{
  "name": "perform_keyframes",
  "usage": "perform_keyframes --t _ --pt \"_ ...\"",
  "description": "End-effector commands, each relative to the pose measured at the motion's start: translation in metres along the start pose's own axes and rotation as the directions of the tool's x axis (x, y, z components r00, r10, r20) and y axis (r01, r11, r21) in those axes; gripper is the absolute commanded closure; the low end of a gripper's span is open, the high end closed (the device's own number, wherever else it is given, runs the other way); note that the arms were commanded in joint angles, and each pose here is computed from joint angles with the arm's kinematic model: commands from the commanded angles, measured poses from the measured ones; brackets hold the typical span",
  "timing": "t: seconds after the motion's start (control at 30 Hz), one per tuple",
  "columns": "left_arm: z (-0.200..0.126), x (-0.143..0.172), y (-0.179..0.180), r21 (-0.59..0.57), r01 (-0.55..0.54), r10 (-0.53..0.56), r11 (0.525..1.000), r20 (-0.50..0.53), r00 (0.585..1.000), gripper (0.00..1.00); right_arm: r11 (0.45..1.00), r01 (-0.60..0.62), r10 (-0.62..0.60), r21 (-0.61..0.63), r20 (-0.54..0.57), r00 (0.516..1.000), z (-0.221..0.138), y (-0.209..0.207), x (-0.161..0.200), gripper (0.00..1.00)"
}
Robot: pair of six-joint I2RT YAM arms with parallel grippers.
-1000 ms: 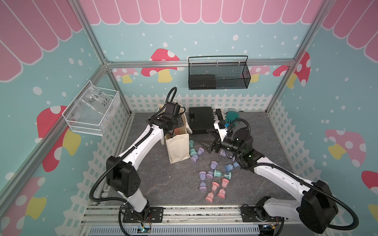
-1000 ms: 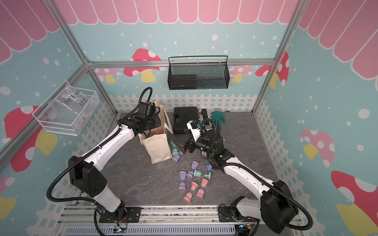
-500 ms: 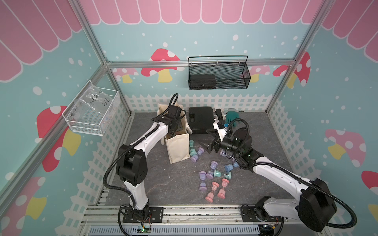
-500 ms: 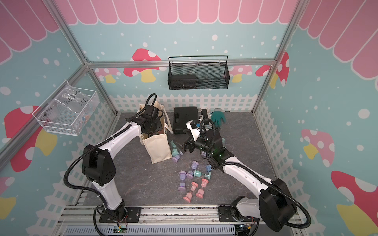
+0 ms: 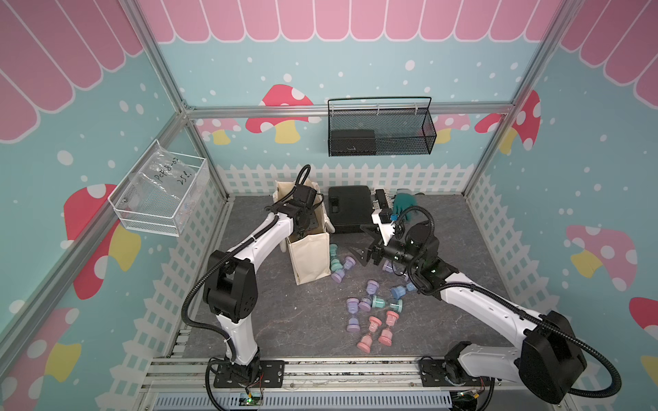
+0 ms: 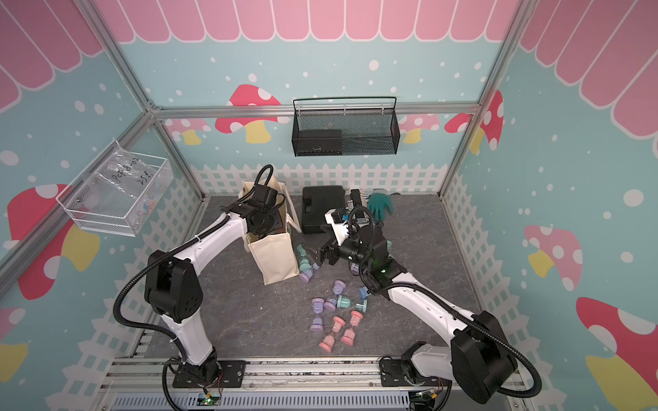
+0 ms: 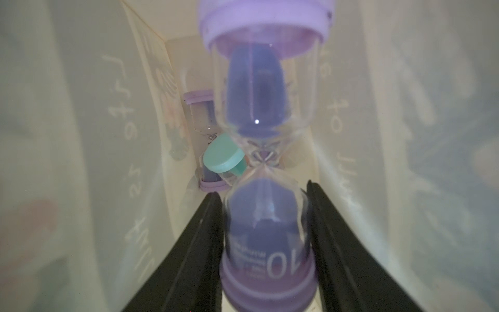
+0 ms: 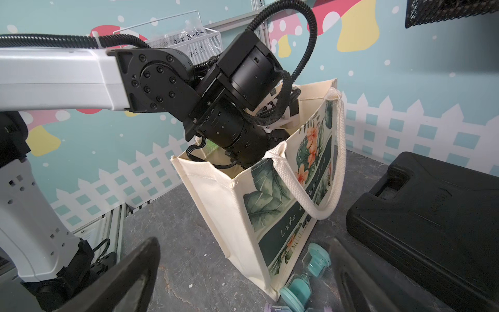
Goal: Put the hourglass into the canvas bag
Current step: Place the hourglass in the canvas bag.
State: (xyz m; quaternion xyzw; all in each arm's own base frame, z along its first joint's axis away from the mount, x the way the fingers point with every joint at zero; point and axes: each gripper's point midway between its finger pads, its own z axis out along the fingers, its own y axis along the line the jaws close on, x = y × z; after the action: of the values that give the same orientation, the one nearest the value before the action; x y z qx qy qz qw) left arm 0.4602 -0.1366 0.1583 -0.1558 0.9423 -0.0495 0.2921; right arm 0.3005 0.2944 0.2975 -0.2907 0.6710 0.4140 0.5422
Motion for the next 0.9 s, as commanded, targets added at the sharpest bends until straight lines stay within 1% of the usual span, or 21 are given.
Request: perform_keyframes --t 0.0,0.1,0.17,0.43,0.57,0.67,0.83,0.87 --pt "-0.017 -0.01 0.006 -0.004 0.027 -0.027 1.0 0.04 0.999 0.53 0.999 0.04 -0.04 -0.001 0.046 0.998 -0.006 0.004 -0.017 0.0" --pt "-0.025 -0.012 0.007 0.003 0.032 -0.032 0.999 0.052 0.998 0.51 0.999 0.04 -0.04 -0.001 0.047 0.998 -0.007 0.005 -0.018 0.01" --pt "-0.03 -0.014 0.007 0.009 0.031 -0.031 0.999 0.063 0.998 0.48 0.999 0.039 -0.039 0.004 0.046 0.998 -0.009 0.005 -0.017 0.0" --pt "-0.059 -0.026 0.004 0.048 0.034 -0.039 0.998 0.103 0.994 0.44 0.999 0.033 -0.034 0.018 0.057 0.998 -0.014 0.006 -0.021 0.0" --pt "-0.087 -0.033 -0.003 0.098 0.016 -0.03 0.995 0.146 0.989 0.42 0.999 0.025 -0.027 0.03 0.052 0.998 -0.018 0.006 -0.021 0.01" --pt "-0.113 -0.04 -0.01 0.149 -0.009 -0.019 0.989 0.184 0.983 0.4 0.997 0.0 -0.003 0.075 0.04 0.999 -0.022 -0.001 -0.018 0.0" --pt "-0.159 -0.048 -0.018 0.199 -0.078 0.02 0.977 0.278 0.96 0.38 0.989 -0.024 0.025 0.147 0.0 1.0 -0.03 -0.012 -0.009 0.0" --pt "-0.171 -0.045 -0.026 0.219 -0.102 0.034 0.97 0.295 0.955 0.38 0.986 -0.033 0.034 0.161 -0.006 0.999 -0.031 -0.014 -0.007 0.01"
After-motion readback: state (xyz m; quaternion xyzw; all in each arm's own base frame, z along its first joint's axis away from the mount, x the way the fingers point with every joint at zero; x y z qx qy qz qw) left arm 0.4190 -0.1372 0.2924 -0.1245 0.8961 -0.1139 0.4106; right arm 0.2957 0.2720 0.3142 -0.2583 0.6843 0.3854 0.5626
